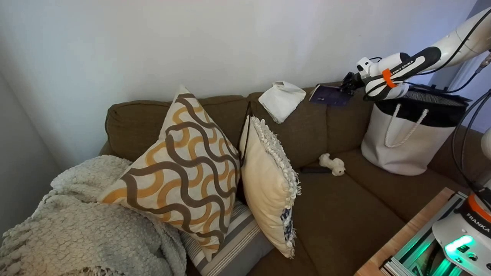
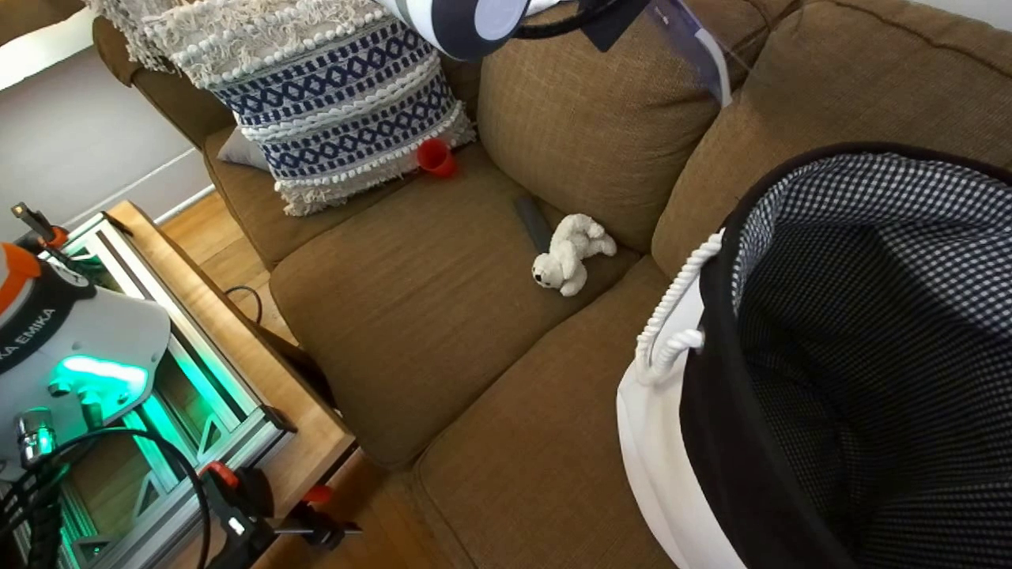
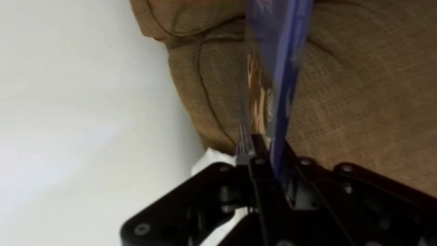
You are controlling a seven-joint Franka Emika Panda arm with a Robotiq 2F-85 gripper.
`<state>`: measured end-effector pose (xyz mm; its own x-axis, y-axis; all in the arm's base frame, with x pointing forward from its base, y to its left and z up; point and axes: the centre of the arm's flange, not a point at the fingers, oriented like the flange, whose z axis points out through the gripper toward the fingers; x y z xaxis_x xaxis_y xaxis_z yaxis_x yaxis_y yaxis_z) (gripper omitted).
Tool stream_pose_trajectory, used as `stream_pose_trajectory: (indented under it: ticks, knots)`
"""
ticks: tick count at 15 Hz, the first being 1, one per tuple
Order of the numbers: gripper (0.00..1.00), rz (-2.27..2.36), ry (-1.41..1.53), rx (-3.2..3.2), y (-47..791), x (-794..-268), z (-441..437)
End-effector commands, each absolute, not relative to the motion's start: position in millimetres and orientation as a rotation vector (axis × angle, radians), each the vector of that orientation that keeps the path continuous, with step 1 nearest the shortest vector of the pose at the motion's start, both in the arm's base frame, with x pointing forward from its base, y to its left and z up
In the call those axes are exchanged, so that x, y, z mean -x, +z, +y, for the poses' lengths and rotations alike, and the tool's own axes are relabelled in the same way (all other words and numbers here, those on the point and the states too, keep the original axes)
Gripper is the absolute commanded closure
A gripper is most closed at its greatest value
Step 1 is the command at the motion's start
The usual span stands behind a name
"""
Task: Move the book from the backrest to the seat of the couch
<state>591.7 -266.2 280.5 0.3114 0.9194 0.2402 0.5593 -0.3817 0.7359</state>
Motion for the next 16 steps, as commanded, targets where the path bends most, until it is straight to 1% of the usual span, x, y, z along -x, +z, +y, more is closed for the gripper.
stream_pose_trajectory:
  ticks: [1,6,8,11,12,15,16]
  knots:
    - [0.97,1.481,0.884,-2.121,278,-521,-228]
    - [0.97,1.707,0.965,-2.296,238,-435,-156]
    - [0.97,1.732,0.97,-2.385,217,-412,-140]
    - [0.97,1.68,0.947,-2.512,187,-396,-147]
    - [0.89,1.714,0.929,-2.45,190,-408,-130]
    - [0.89,1.678,0.939,-2.5,183,-399,-138]
    - [0.97,1.677,0.942,-2.502,183,-399,-138]
